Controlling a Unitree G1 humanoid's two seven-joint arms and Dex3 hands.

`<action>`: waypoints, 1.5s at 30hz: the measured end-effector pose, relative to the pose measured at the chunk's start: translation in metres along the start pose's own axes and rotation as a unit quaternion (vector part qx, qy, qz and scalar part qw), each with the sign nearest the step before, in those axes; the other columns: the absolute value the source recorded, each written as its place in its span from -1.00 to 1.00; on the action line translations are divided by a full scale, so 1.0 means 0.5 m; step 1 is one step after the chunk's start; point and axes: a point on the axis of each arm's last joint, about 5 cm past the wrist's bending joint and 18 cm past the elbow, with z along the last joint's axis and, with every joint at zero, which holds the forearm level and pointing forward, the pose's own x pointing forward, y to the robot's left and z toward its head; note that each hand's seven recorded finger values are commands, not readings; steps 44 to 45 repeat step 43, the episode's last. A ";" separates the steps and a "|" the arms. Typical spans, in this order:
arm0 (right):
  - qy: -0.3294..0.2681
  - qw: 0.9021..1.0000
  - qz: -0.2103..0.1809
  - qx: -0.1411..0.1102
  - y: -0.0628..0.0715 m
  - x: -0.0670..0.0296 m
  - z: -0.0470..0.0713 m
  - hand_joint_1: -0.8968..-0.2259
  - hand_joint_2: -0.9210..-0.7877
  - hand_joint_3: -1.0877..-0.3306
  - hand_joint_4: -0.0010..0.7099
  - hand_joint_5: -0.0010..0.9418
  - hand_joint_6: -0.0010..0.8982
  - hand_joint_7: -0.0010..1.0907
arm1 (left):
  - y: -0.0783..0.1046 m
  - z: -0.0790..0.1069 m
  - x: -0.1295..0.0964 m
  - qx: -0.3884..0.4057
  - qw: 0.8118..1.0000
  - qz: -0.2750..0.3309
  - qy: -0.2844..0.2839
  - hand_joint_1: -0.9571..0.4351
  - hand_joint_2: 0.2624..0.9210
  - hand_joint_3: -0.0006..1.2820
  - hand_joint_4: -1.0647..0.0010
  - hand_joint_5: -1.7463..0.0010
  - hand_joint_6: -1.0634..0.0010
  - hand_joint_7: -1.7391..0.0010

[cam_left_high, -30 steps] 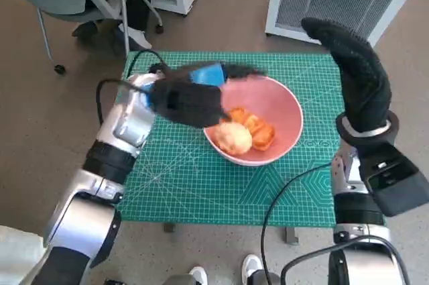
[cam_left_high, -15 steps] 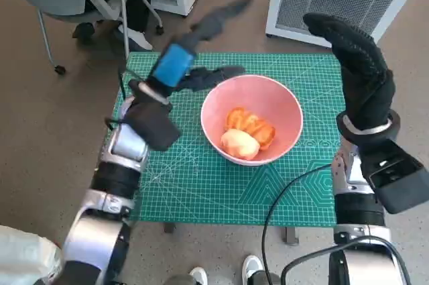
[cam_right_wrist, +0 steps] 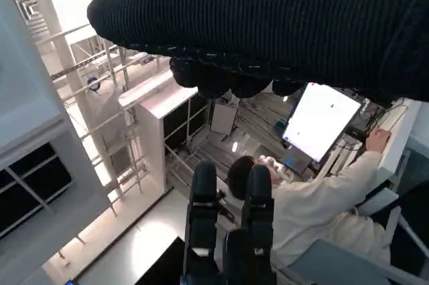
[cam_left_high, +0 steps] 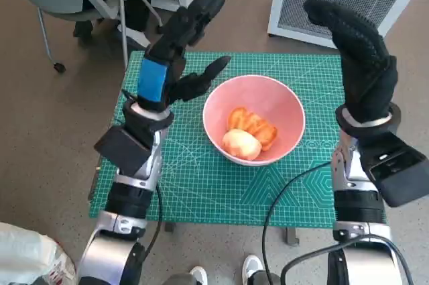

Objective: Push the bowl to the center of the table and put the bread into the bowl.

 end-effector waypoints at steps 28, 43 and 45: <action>0.001 1.000 -0.004 -0.007 0.013 0.023 0.008 0.05 -1.00 -0.10 -0.21 -1.00 -0.32 -0.81 | 0.000 0.004 -0.015 -0.039 0.999 0.015 -0.024 -0.17 1.00 -0.36 0.14 1.00 0.47 0.52; -0.004 1.000 0.004 -0.001 0.014 0.032 0.008 0.04 -1.00 -0.09 -0.20 -1.00 -0.29 -0.80 | -0.007 0.002 -0.030 -0.054 0.998 0.024 -0.020 -0.21 1.00 -0.38 0.26 1.00 0.67 0.34; -0.004 1.000 0.004 -0.001 0.014 0.032 0.008 0.04 -1.00 -0.09 -0.20 -1.00 -0.29 -0.80 | -0.007 0.002 -0.030 -0.054 0.998 0.024 -0.020 -0.21 1.00 -0.38 0.26 1.00 0.67 0.34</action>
